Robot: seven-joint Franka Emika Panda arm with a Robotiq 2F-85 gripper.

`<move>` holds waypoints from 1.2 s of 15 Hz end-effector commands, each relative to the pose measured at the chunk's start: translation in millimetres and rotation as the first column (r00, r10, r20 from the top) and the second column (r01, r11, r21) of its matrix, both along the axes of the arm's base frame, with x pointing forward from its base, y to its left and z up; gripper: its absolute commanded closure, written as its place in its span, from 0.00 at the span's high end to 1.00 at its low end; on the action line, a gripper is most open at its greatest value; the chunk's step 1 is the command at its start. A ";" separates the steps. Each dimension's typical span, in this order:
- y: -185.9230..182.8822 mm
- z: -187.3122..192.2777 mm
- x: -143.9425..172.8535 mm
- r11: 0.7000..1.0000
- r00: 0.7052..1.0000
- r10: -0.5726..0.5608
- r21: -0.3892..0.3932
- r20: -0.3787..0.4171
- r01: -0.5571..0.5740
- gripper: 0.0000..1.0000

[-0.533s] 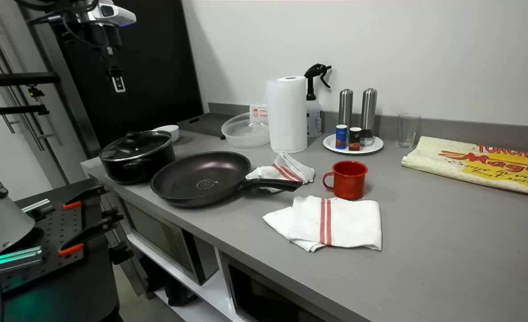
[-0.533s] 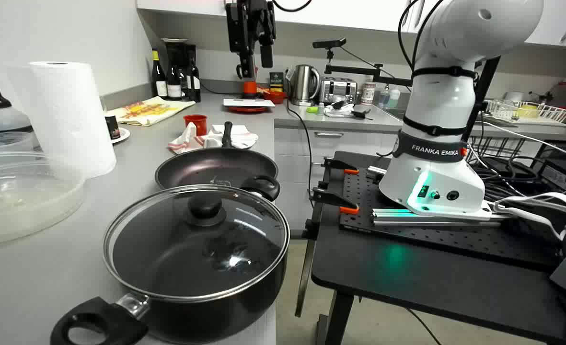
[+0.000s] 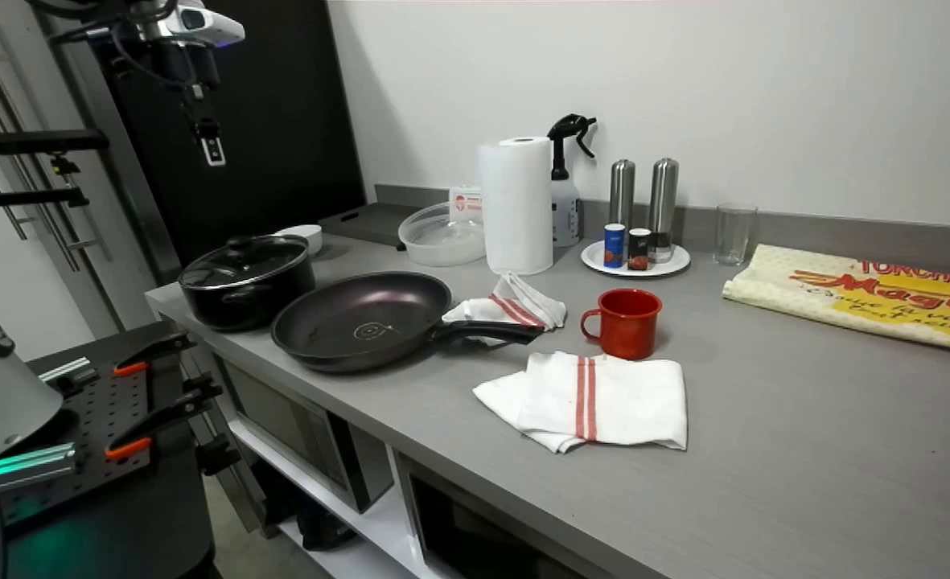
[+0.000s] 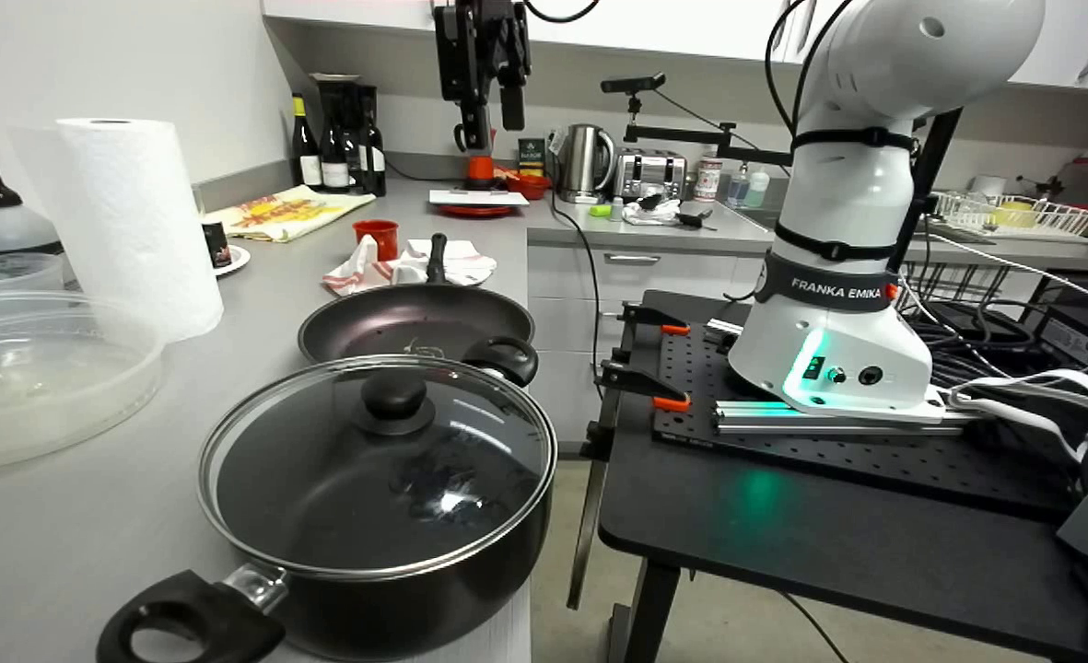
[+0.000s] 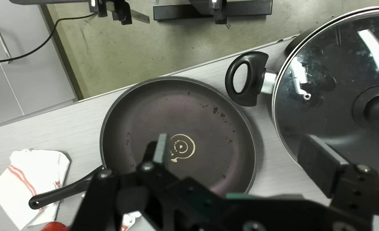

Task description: Remove the glass lid from the black pot

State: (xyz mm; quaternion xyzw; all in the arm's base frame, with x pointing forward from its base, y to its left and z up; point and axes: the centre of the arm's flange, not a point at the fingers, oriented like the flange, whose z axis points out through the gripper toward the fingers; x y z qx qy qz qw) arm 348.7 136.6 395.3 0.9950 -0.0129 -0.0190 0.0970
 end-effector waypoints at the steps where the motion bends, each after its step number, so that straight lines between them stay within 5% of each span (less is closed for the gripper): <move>1: 0.0 0.0 0.0 1.000 1.000 0.000 0.000 0.000 0.000 1.00; 9: -0.4 0.7 2.9 1.000 1.000 0.009 0.002 0.002 -0.009 1.00; 14: 13.8 3.0 14.0 0.989 0.989 0.144 0.040 -0.019 -0.143 1.00; 18: 32.8 -3.1 21.5 0.944 0.949 0.316 0.102 -0.008 -0.313 1.00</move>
